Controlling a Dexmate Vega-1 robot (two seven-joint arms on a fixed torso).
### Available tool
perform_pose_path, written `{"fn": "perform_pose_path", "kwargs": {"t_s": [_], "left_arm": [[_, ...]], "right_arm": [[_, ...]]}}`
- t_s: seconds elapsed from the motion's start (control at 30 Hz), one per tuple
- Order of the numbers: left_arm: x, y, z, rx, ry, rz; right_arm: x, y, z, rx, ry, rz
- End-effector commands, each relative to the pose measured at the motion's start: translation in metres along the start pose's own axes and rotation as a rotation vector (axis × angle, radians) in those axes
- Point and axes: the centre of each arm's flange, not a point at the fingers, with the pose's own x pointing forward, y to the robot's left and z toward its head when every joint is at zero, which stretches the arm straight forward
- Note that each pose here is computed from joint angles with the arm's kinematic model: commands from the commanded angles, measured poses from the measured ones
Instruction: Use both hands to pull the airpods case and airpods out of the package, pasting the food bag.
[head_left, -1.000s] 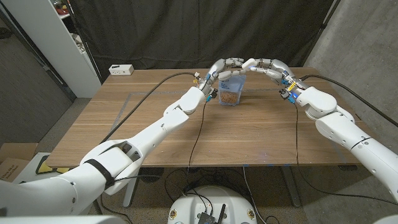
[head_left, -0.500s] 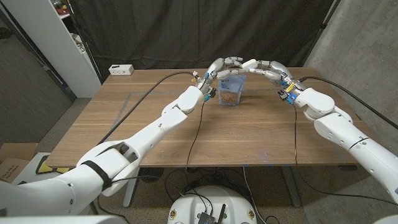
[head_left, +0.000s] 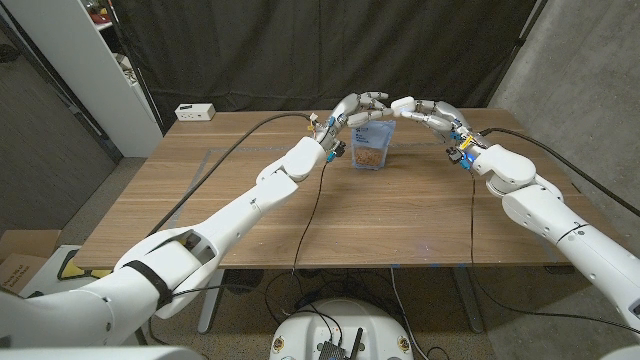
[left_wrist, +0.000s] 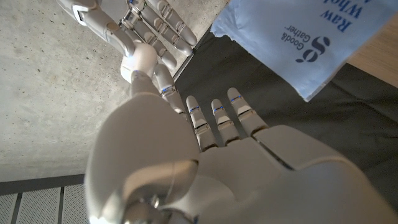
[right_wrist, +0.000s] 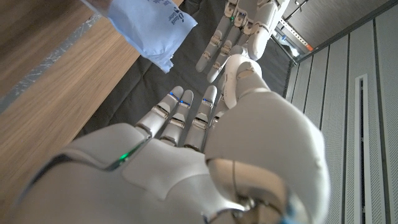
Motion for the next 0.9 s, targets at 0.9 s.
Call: {"fn": "perform_pose_path", "kwargs": {"t_s": [0.9], "left_arm": [[-0.01,-0.003,0.033,0.238,-0.105,0.115]], "right_arm": [[-0.015,0.001,-0.01,0.087,-0.024,-0.047]]}}
